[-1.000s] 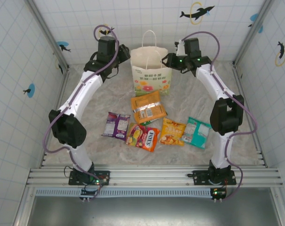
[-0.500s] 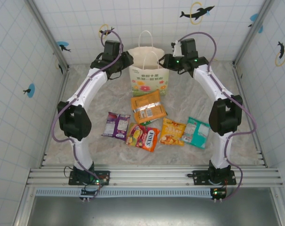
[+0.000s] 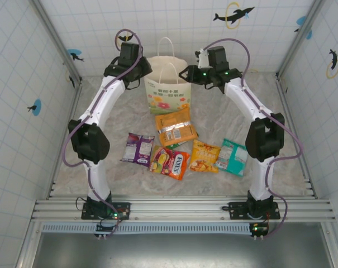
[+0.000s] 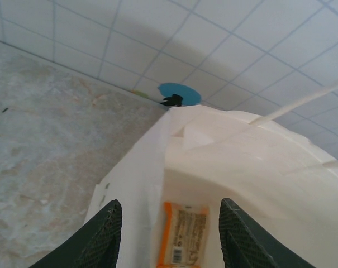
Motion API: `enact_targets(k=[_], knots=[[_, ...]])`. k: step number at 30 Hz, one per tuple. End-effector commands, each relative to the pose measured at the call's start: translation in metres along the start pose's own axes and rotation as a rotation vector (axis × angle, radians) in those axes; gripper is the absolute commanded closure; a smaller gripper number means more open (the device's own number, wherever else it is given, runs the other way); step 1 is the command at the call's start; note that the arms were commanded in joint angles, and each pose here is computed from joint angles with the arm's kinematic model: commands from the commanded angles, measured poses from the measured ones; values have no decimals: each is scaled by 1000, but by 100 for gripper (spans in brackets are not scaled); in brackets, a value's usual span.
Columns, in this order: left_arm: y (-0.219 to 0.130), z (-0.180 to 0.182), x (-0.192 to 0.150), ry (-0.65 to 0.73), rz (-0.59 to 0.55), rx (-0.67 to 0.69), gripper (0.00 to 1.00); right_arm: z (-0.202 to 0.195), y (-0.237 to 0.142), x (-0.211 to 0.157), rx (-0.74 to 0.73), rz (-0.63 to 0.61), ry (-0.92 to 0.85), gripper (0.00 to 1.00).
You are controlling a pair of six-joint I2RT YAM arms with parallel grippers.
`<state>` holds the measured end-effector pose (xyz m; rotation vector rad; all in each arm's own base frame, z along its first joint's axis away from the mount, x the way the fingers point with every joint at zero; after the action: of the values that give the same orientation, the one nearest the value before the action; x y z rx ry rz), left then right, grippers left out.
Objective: Place the snacks into the paper bag
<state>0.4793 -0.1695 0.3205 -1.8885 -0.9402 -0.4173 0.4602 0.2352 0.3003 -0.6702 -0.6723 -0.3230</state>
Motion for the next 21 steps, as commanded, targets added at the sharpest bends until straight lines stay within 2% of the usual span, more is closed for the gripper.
enact_targets(k=[1, 3, 7, 15, 21], knots=[[12, 15, -6, 37, 43, 94, 54, 15, -7, 3, 48, -24, -24, 53], [12, 17, -6, 46, 39, 109, 59, 17, -6, 5, 53, -24, -24, 53], [12, 22, -5, 71, 21, 150, 81, 20, -11, 10, 35, -34, -40, 50], [-9, 31, 14, 102, -66, 230, 100, 22, -34, 16, -19, -75, -52, 43], [-28, 48, 30, 79, -81, 252, 100, 24, -41, 12, -18, -77, -48, 43]])
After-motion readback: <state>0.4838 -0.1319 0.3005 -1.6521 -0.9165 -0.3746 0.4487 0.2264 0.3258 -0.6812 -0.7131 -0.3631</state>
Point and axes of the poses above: each hand's point on the last joint's axis, 136 mm out from that joint toward the fingers, its own y axis out along the fingers, its own z axis along the line the jaws close on, x = y × z, the point moved 8 cm from there along -y, back along the fingers, and after that the axes turned 3 degrees about -y, right-handed, at the moved point
